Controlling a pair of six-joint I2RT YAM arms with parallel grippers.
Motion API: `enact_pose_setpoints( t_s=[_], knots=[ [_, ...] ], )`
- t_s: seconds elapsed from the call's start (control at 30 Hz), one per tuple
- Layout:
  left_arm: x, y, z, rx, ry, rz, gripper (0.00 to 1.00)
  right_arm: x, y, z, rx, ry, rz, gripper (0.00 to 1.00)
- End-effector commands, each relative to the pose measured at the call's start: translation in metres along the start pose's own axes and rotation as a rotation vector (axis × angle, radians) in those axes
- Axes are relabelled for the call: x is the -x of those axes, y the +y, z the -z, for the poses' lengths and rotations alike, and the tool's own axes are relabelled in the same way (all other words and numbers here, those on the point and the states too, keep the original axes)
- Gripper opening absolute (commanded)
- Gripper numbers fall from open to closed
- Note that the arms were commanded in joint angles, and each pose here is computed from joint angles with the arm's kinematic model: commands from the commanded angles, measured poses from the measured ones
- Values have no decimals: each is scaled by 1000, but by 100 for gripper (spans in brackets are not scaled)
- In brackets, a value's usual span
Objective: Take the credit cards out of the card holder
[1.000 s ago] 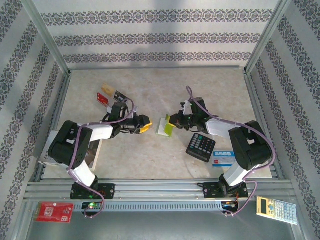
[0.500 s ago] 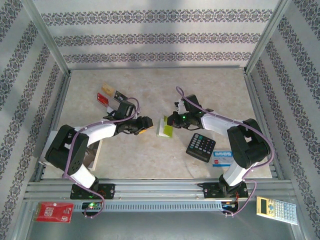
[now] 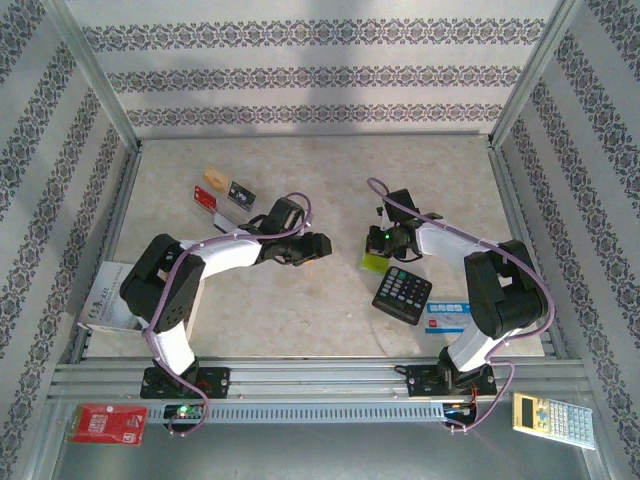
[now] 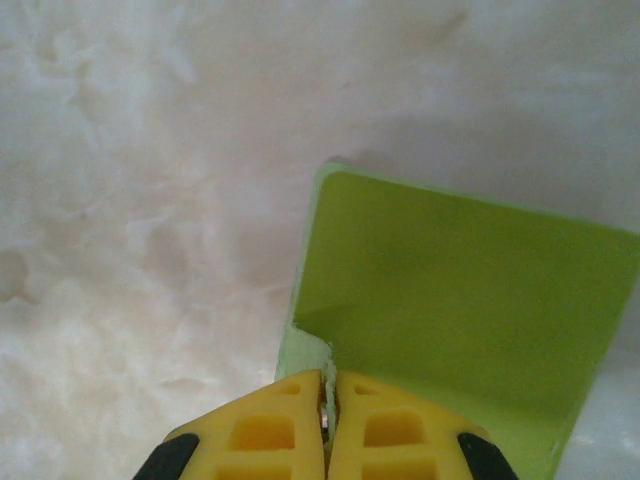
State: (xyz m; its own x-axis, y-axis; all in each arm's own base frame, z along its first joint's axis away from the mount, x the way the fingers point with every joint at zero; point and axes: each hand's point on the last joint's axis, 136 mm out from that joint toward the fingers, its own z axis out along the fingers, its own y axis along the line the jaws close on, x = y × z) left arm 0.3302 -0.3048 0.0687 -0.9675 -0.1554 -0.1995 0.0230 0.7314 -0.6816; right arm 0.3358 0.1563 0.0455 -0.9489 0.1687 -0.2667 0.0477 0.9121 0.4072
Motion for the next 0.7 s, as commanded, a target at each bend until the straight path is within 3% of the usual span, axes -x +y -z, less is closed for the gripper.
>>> enact_pose_setpoints(
  t_s=[0.0,0.2,0.67],
  knots=[
    [0,-16,-9,-19,7,-21,52,5,-13,0,-61,-1,9,4],
    [6,8,1,103,-42,0,51,12,24,8,42,-5,50,5],
    [14,108,89,291,-212,205,52,-22,174,5,338,102,162,6]
  ],
)
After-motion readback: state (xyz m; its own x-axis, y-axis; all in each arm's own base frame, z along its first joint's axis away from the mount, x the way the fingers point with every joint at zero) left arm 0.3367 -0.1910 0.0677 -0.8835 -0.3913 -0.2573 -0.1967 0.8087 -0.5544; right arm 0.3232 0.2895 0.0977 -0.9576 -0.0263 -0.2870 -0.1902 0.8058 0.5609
